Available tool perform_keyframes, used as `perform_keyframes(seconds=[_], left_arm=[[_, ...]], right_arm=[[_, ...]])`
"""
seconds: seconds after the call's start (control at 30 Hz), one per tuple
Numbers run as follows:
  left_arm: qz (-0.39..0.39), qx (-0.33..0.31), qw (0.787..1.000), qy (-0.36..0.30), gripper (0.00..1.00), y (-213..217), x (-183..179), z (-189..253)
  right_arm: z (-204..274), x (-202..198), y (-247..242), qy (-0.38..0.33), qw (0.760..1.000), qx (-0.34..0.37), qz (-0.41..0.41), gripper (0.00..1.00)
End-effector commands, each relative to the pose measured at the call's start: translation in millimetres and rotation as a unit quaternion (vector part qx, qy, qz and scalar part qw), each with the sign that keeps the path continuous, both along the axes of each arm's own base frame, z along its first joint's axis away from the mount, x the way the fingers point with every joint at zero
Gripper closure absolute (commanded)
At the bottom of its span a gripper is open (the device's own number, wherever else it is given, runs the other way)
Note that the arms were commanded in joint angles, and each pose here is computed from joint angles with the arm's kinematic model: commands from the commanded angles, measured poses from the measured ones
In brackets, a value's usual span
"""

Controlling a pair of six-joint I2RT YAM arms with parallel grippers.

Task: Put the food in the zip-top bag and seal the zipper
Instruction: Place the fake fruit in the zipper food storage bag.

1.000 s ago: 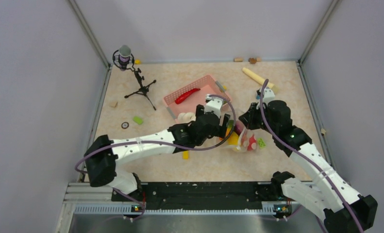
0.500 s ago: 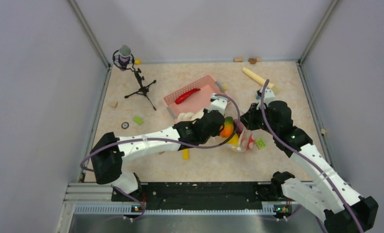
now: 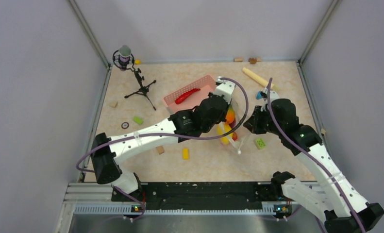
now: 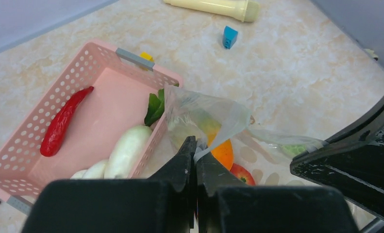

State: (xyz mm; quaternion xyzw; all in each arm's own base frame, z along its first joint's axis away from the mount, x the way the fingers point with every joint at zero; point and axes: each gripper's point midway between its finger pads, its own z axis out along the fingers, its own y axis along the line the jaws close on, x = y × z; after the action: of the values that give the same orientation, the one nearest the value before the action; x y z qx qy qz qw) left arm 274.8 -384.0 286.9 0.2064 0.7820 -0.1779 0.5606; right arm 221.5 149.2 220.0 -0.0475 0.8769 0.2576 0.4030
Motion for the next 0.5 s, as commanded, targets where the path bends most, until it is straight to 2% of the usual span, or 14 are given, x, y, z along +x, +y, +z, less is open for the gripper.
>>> perform_keyframes(seconds=[0.0, 0.17, 0.33, 0.47], left_arm=[[0.026, 0.025, 0.999, -0.005, 0.97, 6.4, 18.3, -4.5], [0.018, 0.036, 0.999, 0.002, 0.74, 6.1, 21.2, -18.4], [0.004, 0.025, 1.0, -0.012, 0.34, 5.2, 24.3, 0.7], [-0.018, 0.008, 0.999, -0.043, 0.2, 8.9, 24.9, 42.3]], right_arm=[[-14.6, 1.5, -22.7, 0.021, 0.997, -0.056, -0.042, 0.95], [-20.3, 9.2, -29.8, 0.01, 0.996, -0.074, -0.058, 0.95], [-14.3, 10.8, -29.0, -0.006, 0.996, -0.065, -0.059, 0.95], [-14.1, 10.0, -29.1, -0.015, 0.996, -0.059, -0.06, 0.95]])
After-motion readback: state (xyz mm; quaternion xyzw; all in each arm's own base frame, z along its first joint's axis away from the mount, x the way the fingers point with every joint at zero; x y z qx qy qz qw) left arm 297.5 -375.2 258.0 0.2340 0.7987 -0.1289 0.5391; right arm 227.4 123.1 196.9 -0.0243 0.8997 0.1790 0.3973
